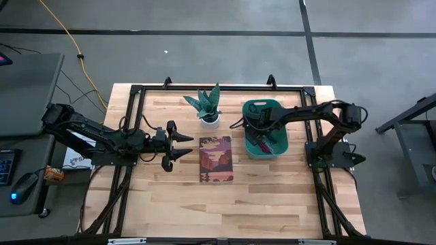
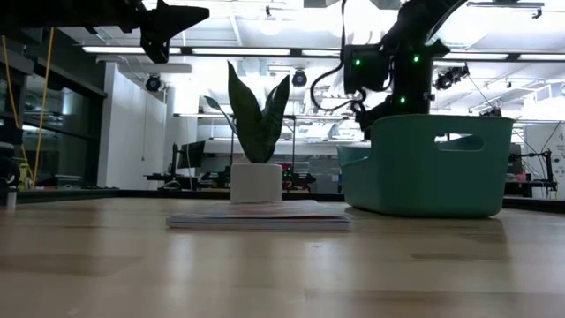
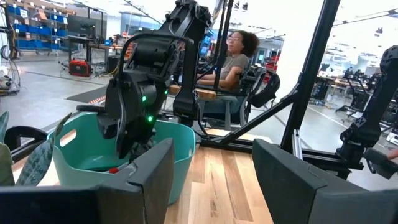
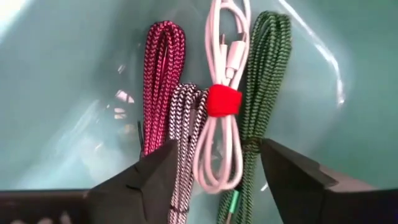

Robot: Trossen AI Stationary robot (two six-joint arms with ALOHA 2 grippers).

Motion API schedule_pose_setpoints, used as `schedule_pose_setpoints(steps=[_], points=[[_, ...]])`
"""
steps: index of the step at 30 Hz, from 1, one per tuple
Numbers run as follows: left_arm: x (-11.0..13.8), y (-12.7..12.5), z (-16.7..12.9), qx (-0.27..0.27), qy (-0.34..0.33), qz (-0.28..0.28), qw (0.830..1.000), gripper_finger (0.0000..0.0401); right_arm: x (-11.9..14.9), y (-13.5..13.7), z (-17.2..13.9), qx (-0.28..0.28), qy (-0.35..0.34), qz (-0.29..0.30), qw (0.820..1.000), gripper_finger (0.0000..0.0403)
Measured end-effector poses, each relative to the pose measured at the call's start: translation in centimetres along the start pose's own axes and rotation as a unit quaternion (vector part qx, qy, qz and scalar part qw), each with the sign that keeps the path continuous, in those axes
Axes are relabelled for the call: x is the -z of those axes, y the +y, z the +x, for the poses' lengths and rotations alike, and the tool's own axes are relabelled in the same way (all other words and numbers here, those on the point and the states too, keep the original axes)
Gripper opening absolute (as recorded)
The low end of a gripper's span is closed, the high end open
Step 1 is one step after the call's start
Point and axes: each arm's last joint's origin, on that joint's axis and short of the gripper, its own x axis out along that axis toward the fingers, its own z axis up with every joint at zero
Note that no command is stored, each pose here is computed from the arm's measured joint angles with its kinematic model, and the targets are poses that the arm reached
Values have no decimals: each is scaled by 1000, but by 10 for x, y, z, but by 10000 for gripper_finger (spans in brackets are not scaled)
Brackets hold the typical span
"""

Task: Pick and place USB-C Cables
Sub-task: Return to Home Position

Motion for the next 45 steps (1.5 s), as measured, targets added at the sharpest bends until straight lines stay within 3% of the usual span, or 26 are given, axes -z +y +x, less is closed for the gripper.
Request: schedule_pose_setpoints(steps=[10, 16, 19, 25, 29, 32, 36, 45], points=[[0, 0, 0, 0, 0, -1, 1000, 196, 21, 0, -49, -10, -110, -53, 992, 229], [0, 0, 0, 0, 0, -8, 1000, 196, 57, 6, -66, -84, -219, -83, 968, 229], [0, 0, 0, 0, 0, -9, 1000, 196, 70, 10, -75, -152, -296, -90, 939, 229], [0, 0, 0, 0, 0, -9, 1000, 196, 85, 17, -107, -272, -457, -113, 839, 229], [0, 0, 0, -1, 0, -9, 1000, 196, 90, 22, -128, -308, -523, -137, 783, 229], [0, 0, 0, -1, 0, -9, 1000, 196, 94, 26, -136, -313, -552, -158, 757, 229], [0, 0, 0, -1, 0, -9, 1000, 196, 97, 29, -137, -310, -560, -178, 747, 229], [0, 0, 0, -2, 0, -6, 1000, 196, 97, 29, -137, -315, -557, -172, 749, 229]])
